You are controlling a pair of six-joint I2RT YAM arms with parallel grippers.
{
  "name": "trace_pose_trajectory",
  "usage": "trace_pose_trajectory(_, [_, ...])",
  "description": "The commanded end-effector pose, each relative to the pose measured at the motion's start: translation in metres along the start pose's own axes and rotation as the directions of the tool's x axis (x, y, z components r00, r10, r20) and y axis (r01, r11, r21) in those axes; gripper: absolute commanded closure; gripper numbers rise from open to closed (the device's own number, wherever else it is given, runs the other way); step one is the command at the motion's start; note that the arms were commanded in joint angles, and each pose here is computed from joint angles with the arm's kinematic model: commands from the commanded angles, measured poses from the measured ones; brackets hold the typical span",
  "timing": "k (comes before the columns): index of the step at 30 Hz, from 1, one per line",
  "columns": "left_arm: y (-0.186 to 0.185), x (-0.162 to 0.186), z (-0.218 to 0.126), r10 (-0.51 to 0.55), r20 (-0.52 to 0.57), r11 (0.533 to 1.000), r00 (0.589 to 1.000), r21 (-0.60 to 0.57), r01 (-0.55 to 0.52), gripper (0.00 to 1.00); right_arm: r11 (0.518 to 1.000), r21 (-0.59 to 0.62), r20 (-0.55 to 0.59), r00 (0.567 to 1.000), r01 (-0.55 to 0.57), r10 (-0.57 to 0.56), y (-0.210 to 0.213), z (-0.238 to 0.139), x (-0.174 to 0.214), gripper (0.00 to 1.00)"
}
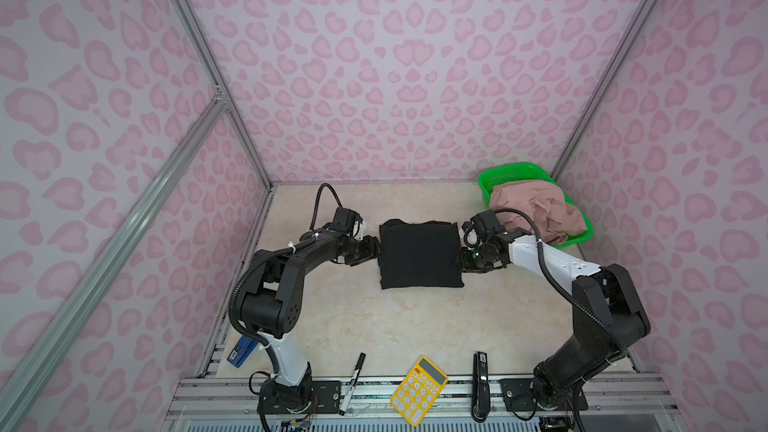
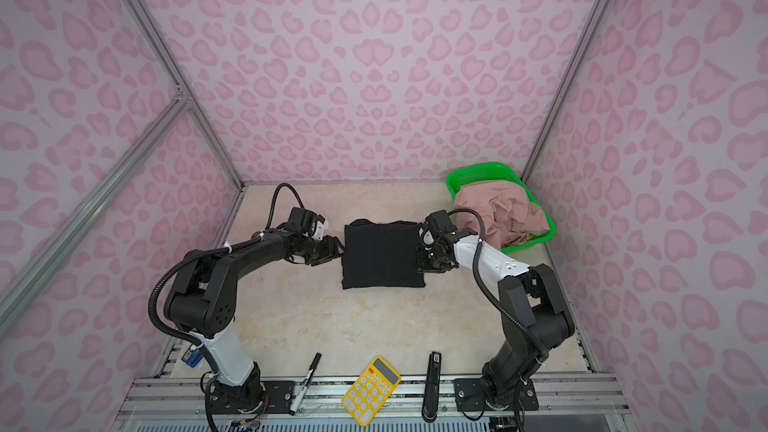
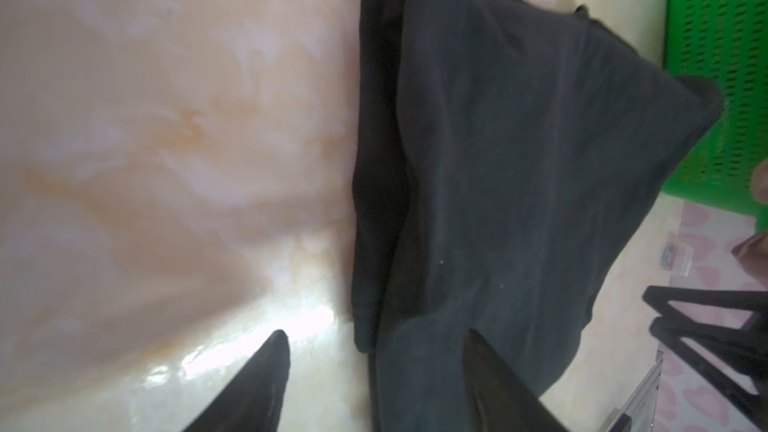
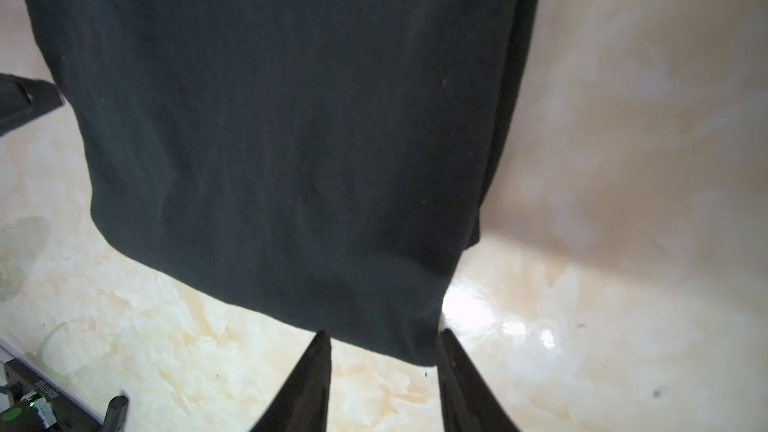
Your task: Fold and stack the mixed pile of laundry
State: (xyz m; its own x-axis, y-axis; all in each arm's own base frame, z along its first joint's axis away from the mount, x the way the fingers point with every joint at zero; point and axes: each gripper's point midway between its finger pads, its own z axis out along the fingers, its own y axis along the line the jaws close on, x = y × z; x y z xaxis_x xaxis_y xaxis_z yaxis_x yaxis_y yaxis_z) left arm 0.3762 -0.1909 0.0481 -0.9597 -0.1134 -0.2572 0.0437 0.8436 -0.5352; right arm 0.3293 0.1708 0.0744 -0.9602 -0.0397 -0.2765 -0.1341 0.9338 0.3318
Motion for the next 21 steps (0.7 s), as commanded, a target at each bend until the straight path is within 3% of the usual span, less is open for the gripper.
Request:
trace_pose_trajectory(1, [0.000,0.008,0.011,0.059,-0.014,0.998,0.998,-0.010,-0.059,0.32,0.999,0.041,0.018,1.000,0.000,-0.001,-0.006,-0.003,-0.003,0.57])
trace_pose_trajectory(6, [-0.013,0.017,0.030,0.087,-0.032,0.996,0.996,0.032,-0.086,0.32,0.997,0.072,0.062,0.998,-0.007,0.002,-0.009,-0.016,-0.007,0.54])
trace_pose_trajectory(9, [-0.013,0.022,0.042,0.077,-0.054,0.997,0.996,0.017,-0.076,0.38,0.994,0.109,0.101,0.995,-0.009,-0.002,-0.013,-0.032,-0.011,0.53])
trace_pose_trajectory(16, [0.023,0.011,0.056,-0.054,-0.062,0.989,0.997,-0.141,0.045,0.88,0.980,0.198,0.213,0.976,0.000,-0.044,-0.022,-0.083,-0.021,0.52])
trace_pose_trajectory(21, [0.054,-0.036,0.026,-0.076,0.016,0.965,0.997,-0.249,0.077,0.96,0.979,0.204,0.271,0.962,-0.023,-0.034,-0.030,-0.106,-0.021,0.51])
